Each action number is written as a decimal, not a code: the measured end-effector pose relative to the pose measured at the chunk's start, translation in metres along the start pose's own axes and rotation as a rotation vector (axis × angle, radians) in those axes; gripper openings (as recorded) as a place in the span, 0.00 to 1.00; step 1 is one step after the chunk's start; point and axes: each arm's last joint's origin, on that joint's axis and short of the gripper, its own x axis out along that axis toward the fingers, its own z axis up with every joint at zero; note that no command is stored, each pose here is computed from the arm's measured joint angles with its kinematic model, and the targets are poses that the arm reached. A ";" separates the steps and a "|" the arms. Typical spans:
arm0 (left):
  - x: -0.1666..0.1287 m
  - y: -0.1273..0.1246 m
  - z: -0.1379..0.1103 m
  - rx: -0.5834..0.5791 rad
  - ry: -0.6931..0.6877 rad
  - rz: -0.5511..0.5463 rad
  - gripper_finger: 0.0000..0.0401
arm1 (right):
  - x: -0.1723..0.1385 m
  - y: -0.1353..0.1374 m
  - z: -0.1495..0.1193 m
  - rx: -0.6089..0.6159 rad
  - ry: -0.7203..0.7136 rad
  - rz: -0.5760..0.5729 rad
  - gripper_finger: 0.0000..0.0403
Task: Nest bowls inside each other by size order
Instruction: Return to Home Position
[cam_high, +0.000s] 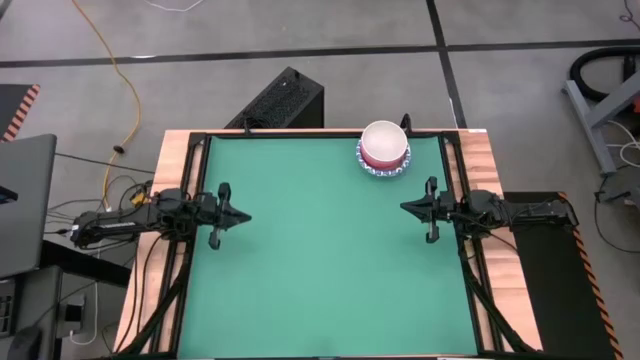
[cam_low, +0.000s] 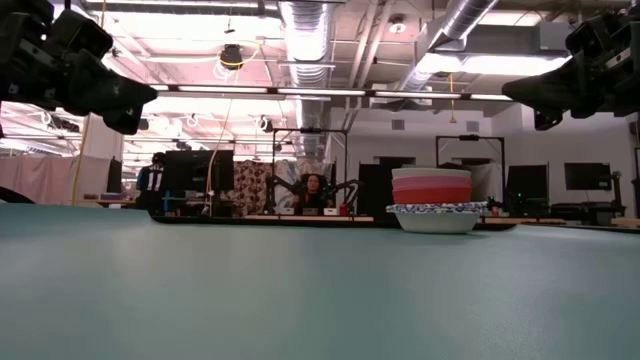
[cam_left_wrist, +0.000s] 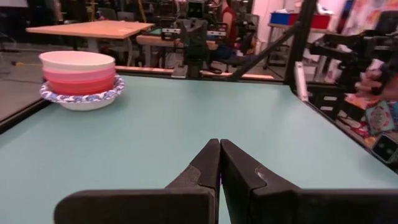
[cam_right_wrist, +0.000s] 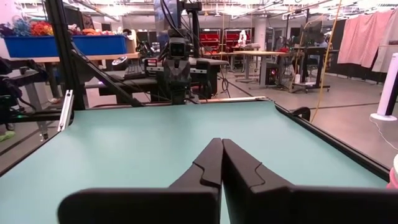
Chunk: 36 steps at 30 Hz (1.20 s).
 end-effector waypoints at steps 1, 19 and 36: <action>0.000 0.000 0.000 0.000 0.000 0.011 0.00 | 0.000 0.000 0.000 0.000 0.000 0.000 0.08; 0.000 0.001 0.000 -0.019 0.003 0.024 0.00 | 0.000 0.000 0.000 0.000 0.002 0.000 0.08; 0.000 0.001 0.000 -0.019 0.003 0.024 0.00 | 0.000 0.000 0.000 0.000 0.003 0.000 0.08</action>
